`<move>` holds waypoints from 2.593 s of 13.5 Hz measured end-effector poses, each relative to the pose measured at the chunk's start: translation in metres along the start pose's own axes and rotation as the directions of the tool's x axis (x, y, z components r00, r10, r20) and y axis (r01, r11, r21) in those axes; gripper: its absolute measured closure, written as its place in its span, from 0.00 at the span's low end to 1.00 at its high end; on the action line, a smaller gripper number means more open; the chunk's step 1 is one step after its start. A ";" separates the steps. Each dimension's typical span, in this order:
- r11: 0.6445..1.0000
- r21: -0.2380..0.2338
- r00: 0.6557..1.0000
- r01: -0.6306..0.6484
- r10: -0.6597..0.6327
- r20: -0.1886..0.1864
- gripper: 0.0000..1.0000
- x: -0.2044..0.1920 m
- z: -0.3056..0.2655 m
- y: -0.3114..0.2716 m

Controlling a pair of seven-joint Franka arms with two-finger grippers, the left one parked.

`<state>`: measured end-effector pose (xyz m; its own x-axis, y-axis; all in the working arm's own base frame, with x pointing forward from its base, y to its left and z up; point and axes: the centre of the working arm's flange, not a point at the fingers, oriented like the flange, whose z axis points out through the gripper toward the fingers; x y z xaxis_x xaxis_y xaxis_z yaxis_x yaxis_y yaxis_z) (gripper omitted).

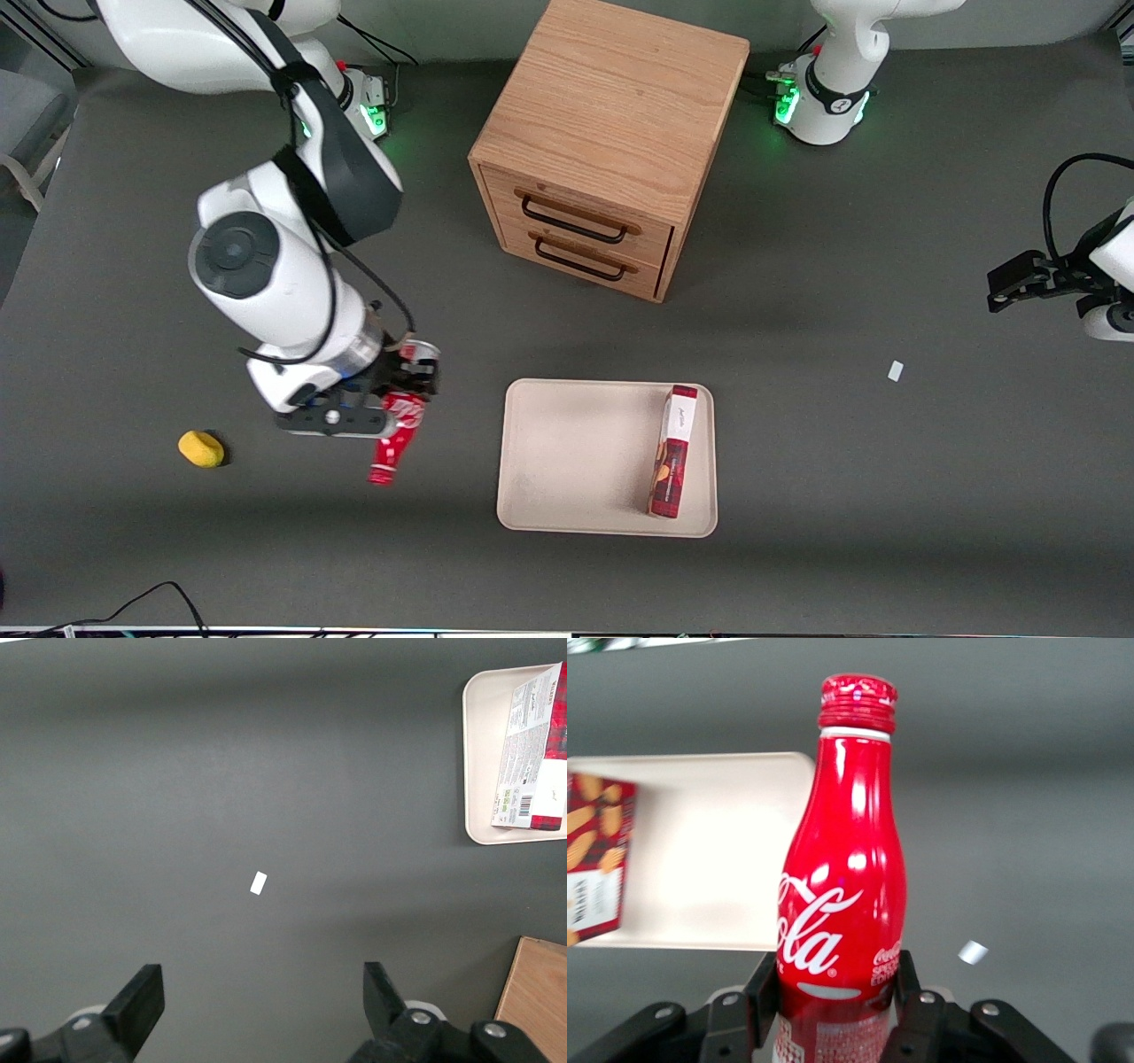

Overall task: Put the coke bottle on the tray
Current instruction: 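Carry the upright bottle over the cream tray with the right gripper, then lower the bottle upright onto the tray beside the red box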

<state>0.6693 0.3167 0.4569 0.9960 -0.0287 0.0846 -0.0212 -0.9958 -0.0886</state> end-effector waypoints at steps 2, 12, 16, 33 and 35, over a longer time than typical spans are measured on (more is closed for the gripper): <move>0.996 0.041 0.997 0.079 -0.079 -0.022 0.44 0.005 0.054 -0.030; 0.989 0.052 0.990 0.136 -0.137 0.016 0.44 -0.013 0.259 -0.058; 0.991 0.059 0.992 0.121 -0.122 0.007 0.37 -0.013 0.276 -0.055; 0.999 -0.001 0.999 -0.048 0.048 -0.023 0.00 0.056 0.051 0.079; 0.998 -0.033 0.999 -0.046 0.045 -0.015 0.00 0.050 0.018 0.121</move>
<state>0.7184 0.1963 0.4330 0.9927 -0.0751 0.0949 -0.0696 -0.9958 -0.0591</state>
